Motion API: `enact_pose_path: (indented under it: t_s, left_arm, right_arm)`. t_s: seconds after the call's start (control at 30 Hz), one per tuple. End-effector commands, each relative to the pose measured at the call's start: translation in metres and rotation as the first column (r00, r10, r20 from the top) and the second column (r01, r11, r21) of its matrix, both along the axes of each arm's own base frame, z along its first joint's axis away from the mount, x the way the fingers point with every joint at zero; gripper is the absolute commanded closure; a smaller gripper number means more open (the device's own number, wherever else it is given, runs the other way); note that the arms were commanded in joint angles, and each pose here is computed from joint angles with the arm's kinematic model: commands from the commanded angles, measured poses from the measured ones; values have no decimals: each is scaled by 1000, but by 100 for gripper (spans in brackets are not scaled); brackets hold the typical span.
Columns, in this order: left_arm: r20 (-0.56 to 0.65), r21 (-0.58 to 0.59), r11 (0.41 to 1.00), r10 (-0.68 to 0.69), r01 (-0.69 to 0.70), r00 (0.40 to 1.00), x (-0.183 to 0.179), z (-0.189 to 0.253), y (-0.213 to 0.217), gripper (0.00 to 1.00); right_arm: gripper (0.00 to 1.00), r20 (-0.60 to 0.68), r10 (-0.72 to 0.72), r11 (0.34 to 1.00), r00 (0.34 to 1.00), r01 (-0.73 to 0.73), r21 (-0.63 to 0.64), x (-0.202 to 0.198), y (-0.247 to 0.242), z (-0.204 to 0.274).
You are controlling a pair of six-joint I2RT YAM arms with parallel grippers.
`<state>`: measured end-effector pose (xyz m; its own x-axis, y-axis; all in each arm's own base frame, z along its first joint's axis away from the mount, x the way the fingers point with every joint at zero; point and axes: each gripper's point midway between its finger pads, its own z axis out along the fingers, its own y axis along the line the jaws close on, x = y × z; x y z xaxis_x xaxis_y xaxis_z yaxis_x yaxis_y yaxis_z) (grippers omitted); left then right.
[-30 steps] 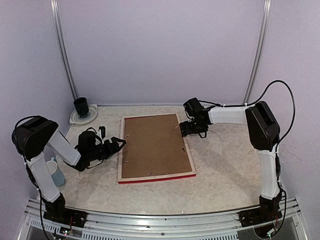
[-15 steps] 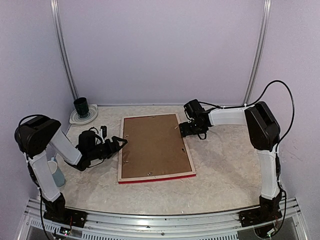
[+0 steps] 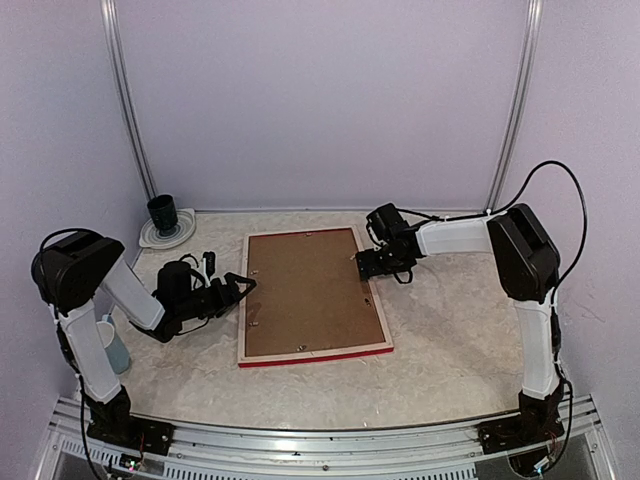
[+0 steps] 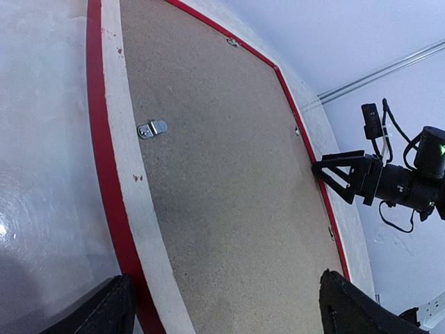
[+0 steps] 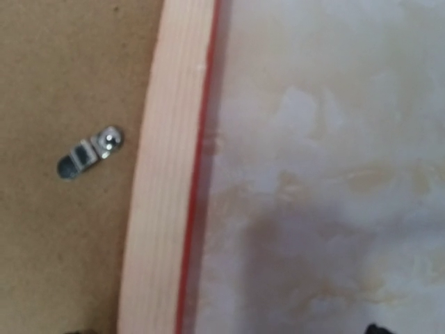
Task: Put the photo into the frame
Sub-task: Press the backboard against the photo.
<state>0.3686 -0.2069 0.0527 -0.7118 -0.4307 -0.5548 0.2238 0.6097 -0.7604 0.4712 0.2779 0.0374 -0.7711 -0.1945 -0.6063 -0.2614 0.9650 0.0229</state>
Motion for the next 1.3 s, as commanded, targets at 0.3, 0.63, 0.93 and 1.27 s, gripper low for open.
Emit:
enact_pose_path:
  t_s: [0.3, 0.63, 0.93, 1.27]
  left_arm:
    - [-118, 142, 990, -1, 18, 993, -8, -38, -1, 17]
    - [-110, 238, 970, -23, 49, 994, -6, -42, -15, 29]
    - [-128, 269, 961, -25, 59, 991, -5, -50, -18, 34]
    - [-145, 358, 933, 20, 34, 989, -2, -60, -10, 46]
  right_arm:
    - [14, -59, 70, 996, 996, -66, 59, -26, 10, -1]
    - [26, -78, 95, 987, 992, -83, 136, -56, 4, 9]
    - [38, -90, 97, 979, 991, -79, 189, -77, -2, 15]
    - [37, -31, 82, 982, 996, -75, 174, -50, 1, 33]
